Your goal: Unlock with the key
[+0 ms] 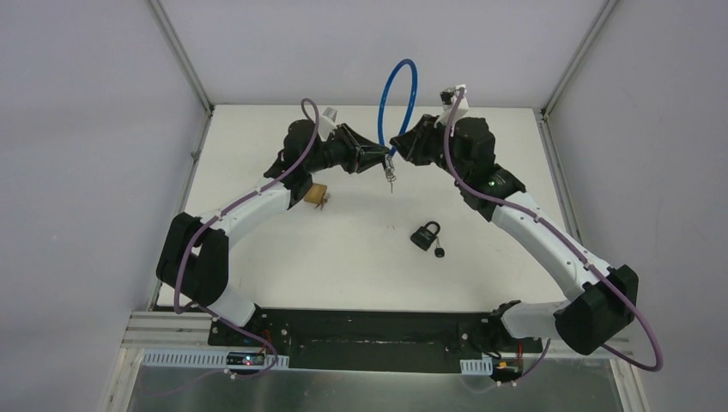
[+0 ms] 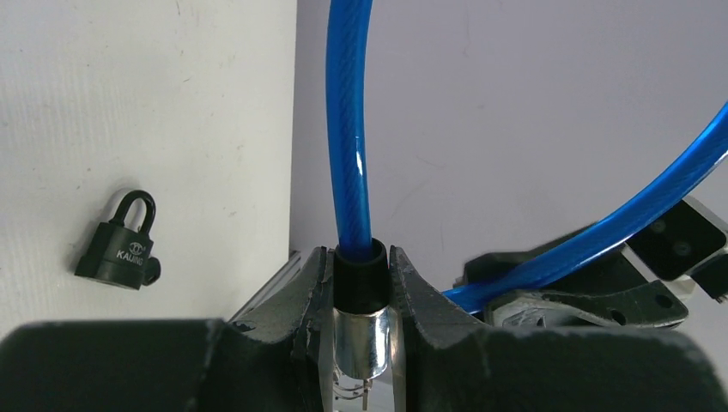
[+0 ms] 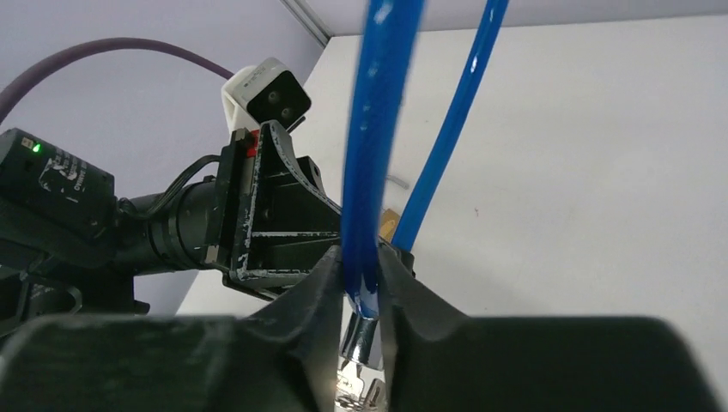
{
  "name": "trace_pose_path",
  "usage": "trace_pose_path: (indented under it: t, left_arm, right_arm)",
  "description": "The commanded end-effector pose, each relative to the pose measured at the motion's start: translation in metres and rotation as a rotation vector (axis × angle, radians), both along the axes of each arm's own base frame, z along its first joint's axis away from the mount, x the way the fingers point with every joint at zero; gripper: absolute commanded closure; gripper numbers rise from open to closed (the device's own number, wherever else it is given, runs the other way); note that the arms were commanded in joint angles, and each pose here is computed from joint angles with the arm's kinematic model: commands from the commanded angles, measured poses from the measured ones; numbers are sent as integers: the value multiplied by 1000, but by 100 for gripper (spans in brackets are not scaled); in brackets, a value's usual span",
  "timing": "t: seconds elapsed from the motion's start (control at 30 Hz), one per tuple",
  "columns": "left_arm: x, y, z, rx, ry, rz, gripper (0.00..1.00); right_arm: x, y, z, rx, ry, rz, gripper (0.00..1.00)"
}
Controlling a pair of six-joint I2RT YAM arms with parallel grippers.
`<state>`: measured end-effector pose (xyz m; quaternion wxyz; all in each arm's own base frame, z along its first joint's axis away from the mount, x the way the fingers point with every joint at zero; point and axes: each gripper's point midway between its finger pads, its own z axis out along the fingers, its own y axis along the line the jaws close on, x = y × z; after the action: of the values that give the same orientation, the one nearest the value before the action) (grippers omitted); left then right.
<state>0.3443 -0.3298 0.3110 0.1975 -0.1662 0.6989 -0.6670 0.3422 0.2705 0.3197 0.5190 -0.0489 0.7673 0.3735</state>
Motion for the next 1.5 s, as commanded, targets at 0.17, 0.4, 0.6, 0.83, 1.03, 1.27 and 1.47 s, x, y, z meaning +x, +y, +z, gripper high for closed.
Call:
trace_pose_path:
  t: [0.17,0.4,0.6,0.83,1.03,1.27,1.47]
  left_arm:
    - [-5,12,-18,143,18,60,100]
    - [-10,36,-91,487,18,57,100]
    - [-13,95,-113,861,-60,115,100]
    - [-17,179,-130,1313,-27,168,100]
    - [-10,172,-141,1331,-1,111,100]
    - [19,126,-155,1208,24,43,100]
    - [46,87,-164,1148,16,39,100]
  right_arm:
    - [-1,-1,50,-7,-228,24,100]
    - [-5,-15,39,-54,-203,-14,100]
    - [-12,-28,-6,-56,-33,-18,100]
    - [-5,-48,-75,2,234,-66,100]
    - [17,-78,-129,-159,346,-107,100]
    - [46,-144,-184,-435,513,-230,100]
    - [65,-198,-213,-495,600,-395,100]
